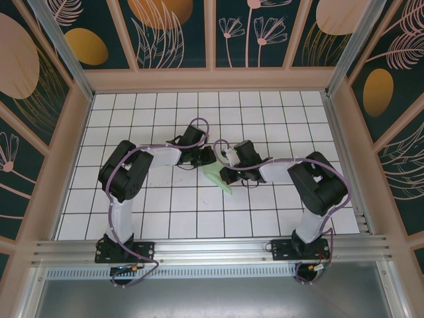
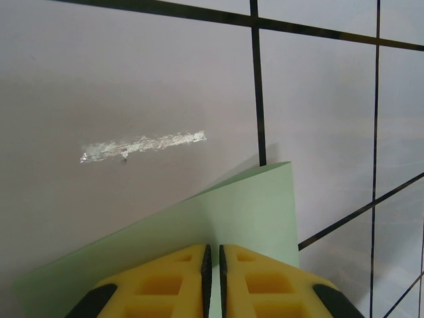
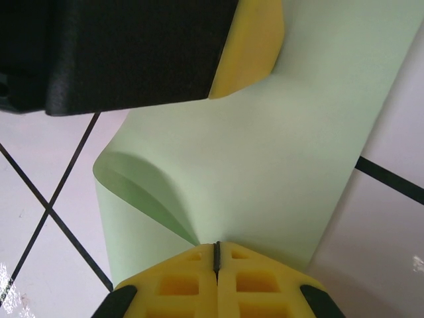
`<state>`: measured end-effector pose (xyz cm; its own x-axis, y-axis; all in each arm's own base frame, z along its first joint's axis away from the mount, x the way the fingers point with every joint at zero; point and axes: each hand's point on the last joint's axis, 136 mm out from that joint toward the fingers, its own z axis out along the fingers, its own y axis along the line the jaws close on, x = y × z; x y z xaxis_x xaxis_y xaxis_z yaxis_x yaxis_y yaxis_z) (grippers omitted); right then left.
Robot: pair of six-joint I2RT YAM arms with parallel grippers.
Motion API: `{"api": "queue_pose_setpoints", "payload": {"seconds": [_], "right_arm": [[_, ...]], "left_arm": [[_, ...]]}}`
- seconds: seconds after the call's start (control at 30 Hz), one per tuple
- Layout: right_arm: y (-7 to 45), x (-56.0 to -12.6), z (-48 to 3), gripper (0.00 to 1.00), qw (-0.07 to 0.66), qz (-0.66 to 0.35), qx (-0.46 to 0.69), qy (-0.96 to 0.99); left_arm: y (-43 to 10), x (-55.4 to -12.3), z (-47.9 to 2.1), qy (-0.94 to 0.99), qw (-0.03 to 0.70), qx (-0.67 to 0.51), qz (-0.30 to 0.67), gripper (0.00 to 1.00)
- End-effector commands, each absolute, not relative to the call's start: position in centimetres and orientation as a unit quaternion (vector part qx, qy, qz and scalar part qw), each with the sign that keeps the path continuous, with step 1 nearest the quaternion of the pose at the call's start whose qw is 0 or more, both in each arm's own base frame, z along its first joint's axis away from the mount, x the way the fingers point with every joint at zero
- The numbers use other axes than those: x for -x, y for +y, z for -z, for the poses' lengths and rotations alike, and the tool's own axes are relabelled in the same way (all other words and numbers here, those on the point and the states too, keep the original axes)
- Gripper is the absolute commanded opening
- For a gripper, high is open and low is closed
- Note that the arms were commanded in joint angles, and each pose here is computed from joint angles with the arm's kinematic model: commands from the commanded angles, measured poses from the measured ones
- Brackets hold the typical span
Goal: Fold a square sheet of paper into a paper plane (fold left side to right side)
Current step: Third fold the triangle at the center of the table.
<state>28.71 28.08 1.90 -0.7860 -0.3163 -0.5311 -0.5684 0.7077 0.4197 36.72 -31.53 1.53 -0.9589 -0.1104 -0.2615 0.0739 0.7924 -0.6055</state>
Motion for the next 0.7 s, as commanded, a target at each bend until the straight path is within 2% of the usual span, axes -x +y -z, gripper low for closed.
{"api": "queue_pose_setpoints", "payload": {"seconds": [0.0, 0.17, 0.47, 0.67], "right_arm": [[26.9, -28.5, 0.5, 0.0, 0.18, -0.263, 0.228, 0.92], [26.7, -27.9, 1.4, 0.0, 0.16, -0.26, 0.225, 0.925], [26.5, -27.3, 1.7, 0.0, 0.15, -0.264, 0.225, 0.926], [26.7, -27.3, 1.6, 0.0, 0.154, -0.267, 0.229, 0.923]], "left_arm": [[-30.9, -35.1, 1.2, 0.951, 0.112, 0.008, 0.287, 0.17], [-31.1, -35.5, -0.5, 0.948, 0.124, 0.002, 0.293, 0.24], [-30.5, -37.6, -7.0, 0.943, 0.174, -0.014, 0.284, 0.36], [-28.7, -37.5, -10.0, 0.938, 0.204, 0.0, 0.279, 0.38]]}}
